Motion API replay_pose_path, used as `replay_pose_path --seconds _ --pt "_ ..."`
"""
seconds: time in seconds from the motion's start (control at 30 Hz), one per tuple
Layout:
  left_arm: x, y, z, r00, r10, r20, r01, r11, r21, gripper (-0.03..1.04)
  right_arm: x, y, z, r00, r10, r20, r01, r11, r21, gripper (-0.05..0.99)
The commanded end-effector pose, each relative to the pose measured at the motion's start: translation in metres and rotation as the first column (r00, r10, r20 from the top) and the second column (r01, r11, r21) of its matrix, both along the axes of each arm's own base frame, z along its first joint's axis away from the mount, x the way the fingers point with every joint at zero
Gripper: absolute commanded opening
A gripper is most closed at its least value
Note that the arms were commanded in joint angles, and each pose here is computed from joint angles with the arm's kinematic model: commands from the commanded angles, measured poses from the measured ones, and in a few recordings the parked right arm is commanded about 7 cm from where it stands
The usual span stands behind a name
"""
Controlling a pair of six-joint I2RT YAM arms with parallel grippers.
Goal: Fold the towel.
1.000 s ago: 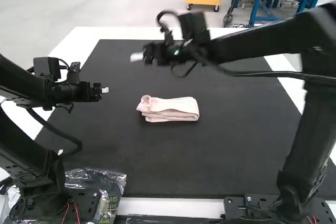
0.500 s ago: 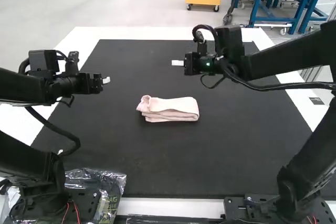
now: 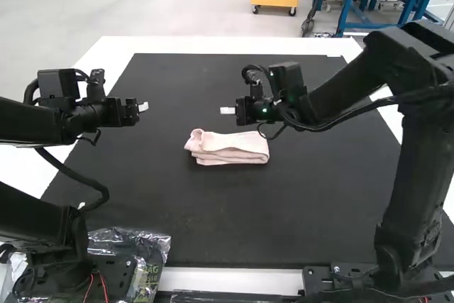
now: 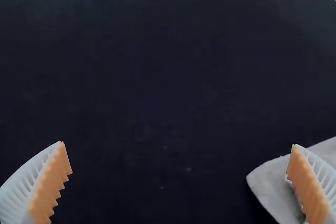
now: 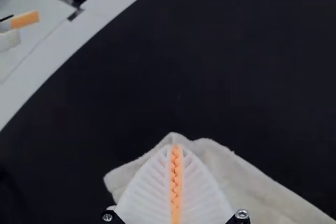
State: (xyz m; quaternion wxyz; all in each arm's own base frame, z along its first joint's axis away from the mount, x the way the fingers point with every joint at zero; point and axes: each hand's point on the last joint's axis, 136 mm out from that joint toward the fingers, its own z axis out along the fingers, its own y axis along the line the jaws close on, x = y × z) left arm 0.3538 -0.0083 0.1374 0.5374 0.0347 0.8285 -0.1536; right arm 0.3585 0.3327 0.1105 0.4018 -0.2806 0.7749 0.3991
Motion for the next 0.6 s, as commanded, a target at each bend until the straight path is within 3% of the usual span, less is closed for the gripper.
replay_pose_path --seconds 0.0,0.57 --pt "-0.001 -0.003 0.004 1.000 0.005 0.011 -0.005 0.9999 -0.011 0.97 -0.003 0.010 0.000 0.999 0.036 0.015 -0.036 0.999 0.010 -0.02" --pt "0.002 -0.004 0.007 1.000 0.010 0.021 -0.009 0.9992 -0.040 0.97 -0.004 0.033 -0.067 0.996 0.073 -0.045 -0.074 0.997 -0.023 -0.02"
